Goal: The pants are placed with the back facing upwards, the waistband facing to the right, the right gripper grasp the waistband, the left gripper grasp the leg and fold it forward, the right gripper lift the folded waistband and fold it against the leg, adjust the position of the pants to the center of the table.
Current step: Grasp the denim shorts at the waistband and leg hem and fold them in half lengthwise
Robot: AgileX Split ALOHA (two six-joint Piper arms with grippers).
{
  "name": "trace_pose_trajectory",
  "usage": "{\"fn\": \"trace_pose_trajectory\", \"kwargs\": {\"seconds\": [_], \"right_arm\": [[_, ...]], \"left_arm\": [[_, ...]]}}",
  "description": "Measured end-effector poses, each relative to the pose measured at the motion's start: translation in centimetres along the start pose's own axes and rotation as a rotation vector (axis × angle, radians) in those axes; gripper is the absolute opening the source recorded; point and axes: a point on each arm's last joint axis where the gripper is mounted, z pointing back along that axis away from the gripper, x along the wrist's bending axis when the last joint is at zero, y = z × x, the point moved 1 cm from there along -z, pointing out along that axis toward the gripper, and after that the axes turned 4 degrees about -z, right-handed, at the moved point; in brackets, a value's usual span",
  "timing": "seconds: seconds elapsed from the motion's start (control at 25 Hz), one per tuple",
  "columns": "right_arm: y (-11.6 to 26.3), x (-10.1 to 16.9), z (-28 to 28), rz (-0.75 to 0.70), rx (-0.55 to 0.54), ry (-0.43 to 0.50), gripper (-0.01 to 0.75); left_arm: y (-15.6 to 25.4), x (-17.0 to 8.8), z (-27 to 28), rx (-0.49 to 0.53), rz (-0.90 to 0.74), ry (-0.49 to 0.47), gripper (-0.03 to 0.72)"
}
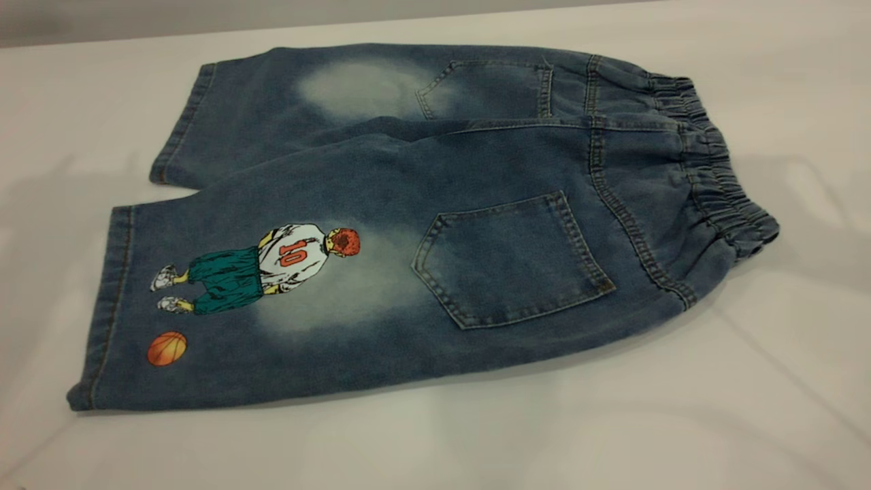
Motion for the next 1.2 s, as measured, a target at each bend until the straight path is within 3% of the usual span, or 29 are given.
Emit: {"fn": "trace_pose_trajectory", "kwargs": {"seconds": [0.24,0.4,0.8,1.2], "right_arm": [[-0.9,-2.8,-0.2,-0.096,-0.011,-0.224,0.513],[-0.6,-5.2,-0.2,-0.173,-0.018,-0.283,0.512],[3.0,-11.2,-1.4,-0.31,0.015,-0.169,0.512],[6.2,-14.8,-3.7,-0.466,0.063,-0.031,0.512]], "left_arm": [[0.0,0.0,0.0,0.001,-0.001,0.0,0.497],[0.0,0.0,0.0,0.003,-0.001,0.0,0.497],[0.1,0.0,0.0,0.009,0.002,0.001,0.497],[0.2,0.0,0.0,0.024,0.007,0.002,0.497]]}}
